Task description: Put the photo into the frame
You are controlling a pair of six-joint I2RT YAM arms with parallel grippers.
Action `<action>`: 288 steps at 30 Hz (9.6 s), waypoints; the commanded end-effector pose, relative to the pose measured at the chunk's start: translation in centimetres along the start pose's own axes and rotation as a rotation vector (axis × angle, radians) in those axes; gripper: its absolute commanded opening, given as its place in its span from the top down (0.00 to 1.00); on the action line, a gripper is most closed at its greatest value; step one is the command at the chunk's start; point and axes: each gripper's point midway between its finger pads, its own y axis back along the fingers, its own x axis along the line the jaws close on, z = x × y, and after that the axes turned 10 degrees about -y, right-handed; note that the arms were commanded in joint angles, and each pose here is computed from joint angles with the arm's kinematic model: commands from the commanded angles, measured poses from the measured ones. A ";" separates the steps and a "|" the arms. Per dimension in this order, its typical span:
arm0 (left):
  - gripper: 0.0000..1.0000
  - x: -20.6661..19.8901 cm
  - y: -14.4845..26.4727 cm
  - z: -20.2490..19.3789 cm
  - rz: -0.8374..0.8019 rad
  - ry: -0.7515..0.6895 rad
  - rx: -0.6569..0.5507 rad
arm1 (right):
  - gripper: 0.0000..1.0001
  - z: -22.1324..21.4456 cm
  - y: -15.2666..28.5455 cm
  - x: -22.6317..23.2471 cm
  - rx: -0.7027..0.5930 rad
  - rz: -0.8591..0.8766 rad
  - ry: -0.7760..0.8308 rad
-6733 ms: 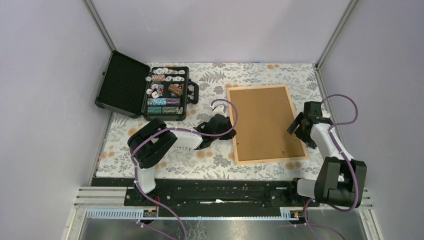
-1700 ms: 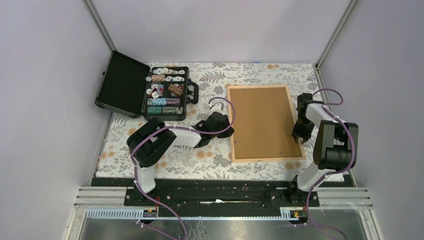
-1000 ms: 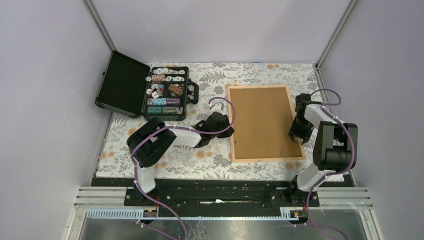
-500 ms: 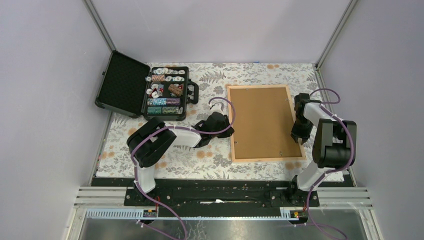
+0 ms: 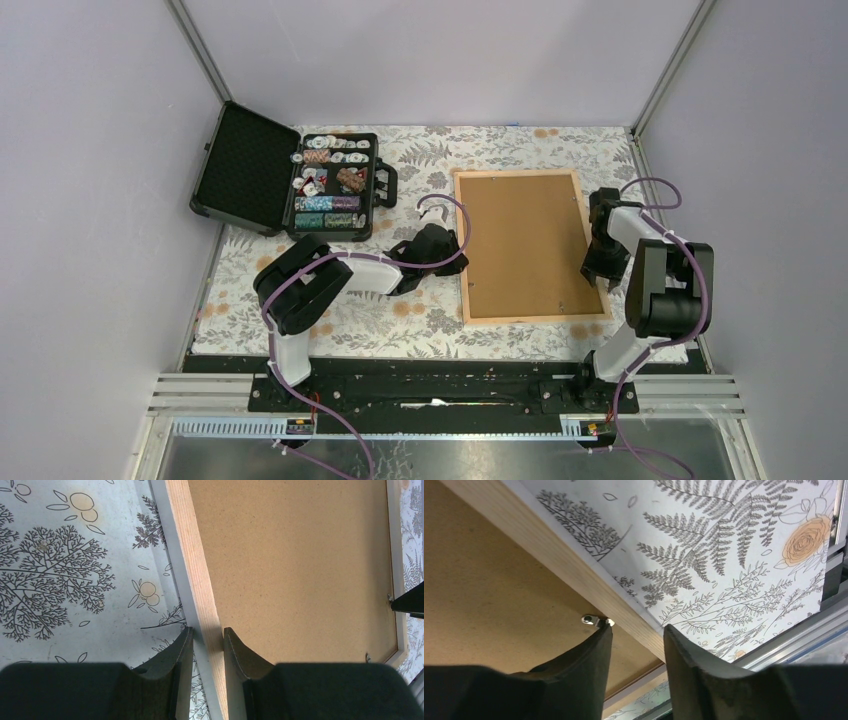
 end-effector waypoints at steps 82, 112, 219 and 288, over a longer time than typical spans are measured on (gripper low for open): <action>1.00 5.3 -0.6 -3.4 0.129 -0.012 0.105 | 0.28 3.4 3.0 0.8 -0.209 0.158 0.149; 1.00 5.3 -0.7 -3.5 0.120 -0.001 0.109 | 0.35 3.7 0.5 2.5 -0.102 0.213 -0.040; 0.01 -9.2 14.7 8.2 -0.349 -0.224 -0.185 | 0.01 6.8 -1.7 -5.3 -0.130 0.423 -0.735; 0.17 6.4 3.4 5.3 0.033 -0.028 -0.173 | 0.21 3.9 -1.8 2.0 -0.031 0.133 -0.388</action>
